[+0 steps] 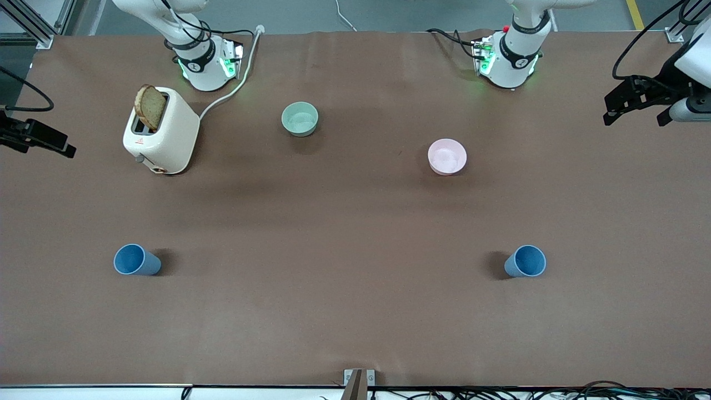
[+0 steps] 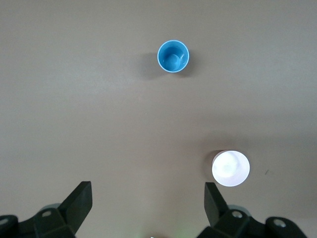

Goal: Stack blue cups with both arms

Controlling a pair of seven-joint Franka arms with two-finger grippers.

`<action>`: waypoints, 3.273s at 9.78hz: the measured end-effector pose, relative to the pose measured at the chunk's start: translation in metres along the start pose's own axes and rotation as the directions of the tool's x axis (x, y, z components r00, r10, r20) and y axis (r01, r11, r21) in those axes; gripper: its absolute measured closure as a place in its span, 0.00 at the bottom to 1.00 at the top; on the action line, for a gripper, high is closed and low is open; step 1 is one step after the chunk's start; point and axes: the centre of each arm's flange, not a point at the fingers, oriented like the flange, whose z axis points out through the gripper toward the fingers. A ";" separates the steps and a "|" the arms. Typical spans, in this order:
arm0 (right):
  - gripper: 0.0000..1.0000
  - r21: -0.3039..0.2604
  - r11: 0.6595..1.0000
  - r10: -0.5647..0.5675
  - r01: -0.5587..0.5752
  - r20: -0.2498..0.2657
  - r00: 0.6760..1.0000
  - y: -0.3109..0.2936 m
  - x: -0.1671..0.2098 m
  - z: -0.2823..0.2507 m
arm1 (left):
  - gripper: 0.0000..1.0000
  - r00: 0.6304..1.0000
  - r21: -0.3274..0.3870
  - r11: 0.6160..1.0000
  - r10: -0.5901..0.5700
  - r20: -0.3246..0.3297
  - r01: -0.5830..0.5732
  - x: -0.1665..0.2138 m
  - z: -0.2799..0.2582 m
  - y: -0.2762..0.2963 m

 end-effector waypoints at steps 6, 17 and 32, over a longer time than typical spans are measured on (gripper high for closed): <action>0.00 0.000 1.000 0.000 0.000 -0.002 1.000 0.000 0.000 0.000 | 0.00 0.999 -0.003 1.000 -0.030 -0.020 0.030 0.012 -0.005 -0.015; 0.00 -0.077 0.986 -0.155 0.146 -0.126 0.980 0.107 0.152 0.286 | 0.11 0.914 -0.048 0.915 -0.403 -0.038 0.402 0.170 0.325 -0.032; 0.94 -0.065 0.986 -0.165 0.157 -0.150 0.975 0.086 0.157 0.373 | 0.96 0.927 -0.067 0.926 -0.375 -0.029 0.372 0.174 0.334 0.055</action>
